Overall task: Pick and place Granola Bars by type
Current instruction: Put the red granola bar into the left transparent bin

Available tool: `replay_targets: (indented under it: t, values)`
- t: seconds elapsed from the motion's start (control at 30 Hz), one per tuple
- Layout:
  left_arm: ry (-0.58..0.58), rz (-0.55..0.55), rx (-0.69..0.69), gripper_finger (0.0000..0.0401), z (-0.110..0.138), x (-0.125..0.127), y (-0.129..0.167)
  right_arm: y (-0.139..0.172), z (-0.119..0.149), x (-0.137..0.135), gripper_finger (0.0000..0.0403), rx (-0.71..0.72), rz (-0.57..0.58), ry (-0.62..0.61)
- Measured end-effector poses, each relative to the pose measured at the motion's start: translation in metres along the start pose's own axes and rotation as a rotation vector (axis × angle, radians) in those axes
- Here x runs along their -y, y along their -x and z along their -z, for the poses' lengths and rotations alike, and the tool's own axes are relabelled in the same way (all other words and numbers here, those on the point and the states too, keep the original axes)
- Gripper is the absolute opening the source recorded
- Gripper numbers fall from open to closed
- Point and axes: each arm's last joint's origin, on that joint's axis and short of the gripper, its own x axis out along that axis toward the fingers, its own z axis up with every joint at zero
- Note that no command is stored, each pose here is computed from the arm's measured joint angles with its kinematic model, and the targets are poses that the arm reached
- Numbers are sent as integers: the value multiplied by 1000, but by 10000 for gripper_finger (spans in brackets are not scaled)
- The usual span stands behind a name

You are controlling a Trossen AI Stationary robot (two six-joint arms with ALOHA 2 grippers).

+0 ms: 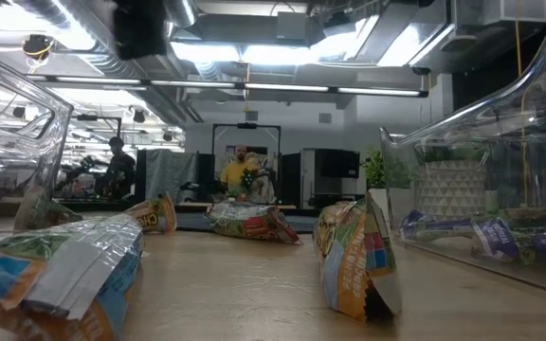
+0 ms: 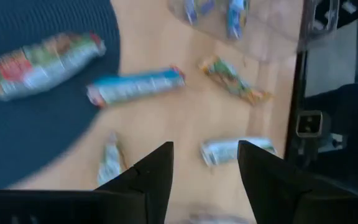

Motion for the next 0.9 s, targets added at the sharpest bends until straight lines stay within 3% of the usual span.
replay_targets:
  t: [0.27, 0.5, 0.73, 0.9]
  values:
    - [-109, 15, 58, 173, -43, -49, -21, 0, -1, 0, 184, 10, 2, 94]
    - [-165, 15, -25, 181, -58, -90, -55, 2, -1, 4, 184, 9, 22, 127]
    - [-258, -34, -68, 239, -63, -119, -71, 11, -2, 14, 184, 21, 81, 111]
    - [-348, -129, -111, 278, -62, -134, -84, 11, -1, 18, 184, 16, 101, 108]
